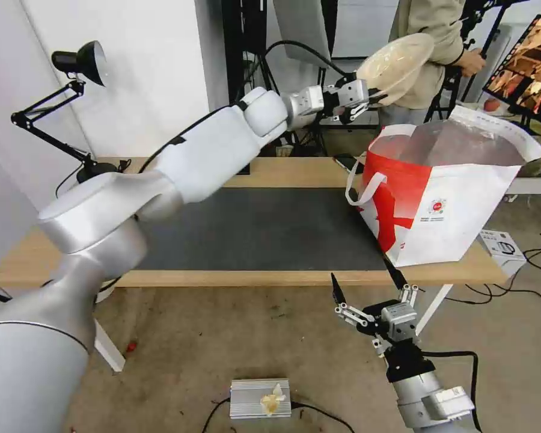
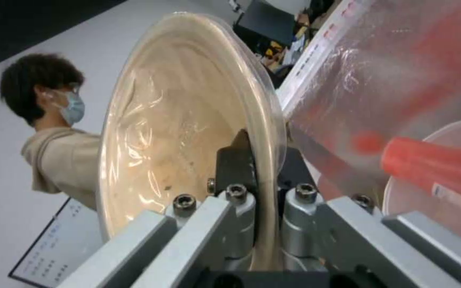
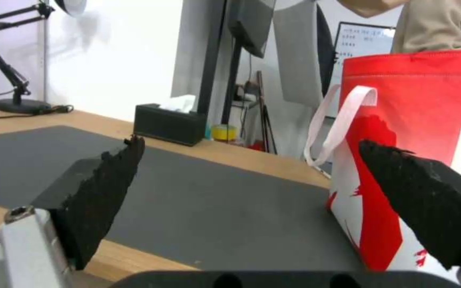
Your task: Pick up the trash from the table and place it into the takeout bag.
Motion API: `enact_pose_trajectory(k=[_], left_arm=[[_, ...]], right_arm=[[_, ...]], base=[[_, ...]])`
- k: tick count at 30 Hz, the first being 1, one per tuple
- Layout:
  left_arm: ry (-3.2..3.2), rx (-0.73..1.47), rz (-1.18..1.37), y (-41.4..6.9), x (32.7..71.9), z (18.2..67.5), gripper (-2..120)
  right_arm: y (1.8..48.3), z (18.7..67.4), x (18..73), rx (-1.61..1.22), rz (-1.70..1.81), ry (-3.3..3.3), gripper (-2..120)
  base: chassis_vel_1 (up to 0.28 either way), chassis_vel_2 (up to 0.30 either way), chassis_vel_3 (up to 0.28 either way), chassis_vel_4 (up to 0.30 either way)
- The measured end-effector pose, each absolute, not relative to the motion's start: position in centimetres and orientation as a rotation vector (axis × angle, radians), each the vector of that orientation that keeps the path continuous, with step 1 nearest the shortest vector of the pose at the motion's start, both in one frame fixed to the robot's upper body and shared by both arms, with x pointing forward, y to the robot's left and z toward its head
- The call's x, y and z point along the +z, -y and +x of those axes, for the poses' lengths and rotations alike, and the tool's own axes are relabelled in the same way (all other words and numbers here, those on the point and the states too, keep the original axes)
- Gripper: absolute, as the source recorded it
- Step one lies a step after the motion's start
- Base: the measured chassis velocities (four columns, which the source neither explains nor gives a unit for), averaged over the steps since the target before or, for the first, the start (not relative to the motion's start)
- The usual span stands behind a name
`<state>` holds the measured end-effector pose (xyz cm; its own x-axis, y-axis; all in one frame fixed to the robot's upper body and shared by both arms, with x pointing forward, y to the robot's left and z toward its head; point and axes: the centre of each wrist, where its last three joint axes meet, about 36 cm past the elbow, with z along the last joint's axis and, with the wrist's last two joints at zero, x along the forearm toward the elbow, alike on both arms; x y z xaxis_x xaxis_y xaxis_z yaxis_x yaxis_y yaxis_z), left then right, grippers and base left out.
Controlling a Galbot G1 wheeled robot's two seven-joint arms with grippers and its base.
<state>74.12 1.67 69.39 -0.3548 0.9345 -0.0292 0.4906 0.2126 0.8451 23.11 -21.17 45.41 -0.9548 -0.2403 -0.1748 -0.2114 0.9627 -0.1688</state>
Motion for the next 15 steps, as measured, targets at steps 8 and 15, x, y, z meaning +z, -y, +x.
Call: enact_pose_trajectory(k=[8,15], left_arm=[[-1.936,1.033,1.326,0.7,68.3,74.4,1],[-1.955,1.028,1.328,0.9,66.9,74.4,1]], right_arm=[[21.2,23.1,45.4,-0.22,-0.339,-2.919,100],[21.2,23.1,45.4,-0.22,-0.339,-2.919,100]], base=[[0.0,0.0,0.0,0.0],[0.0,0.0,0.0,0.0]])
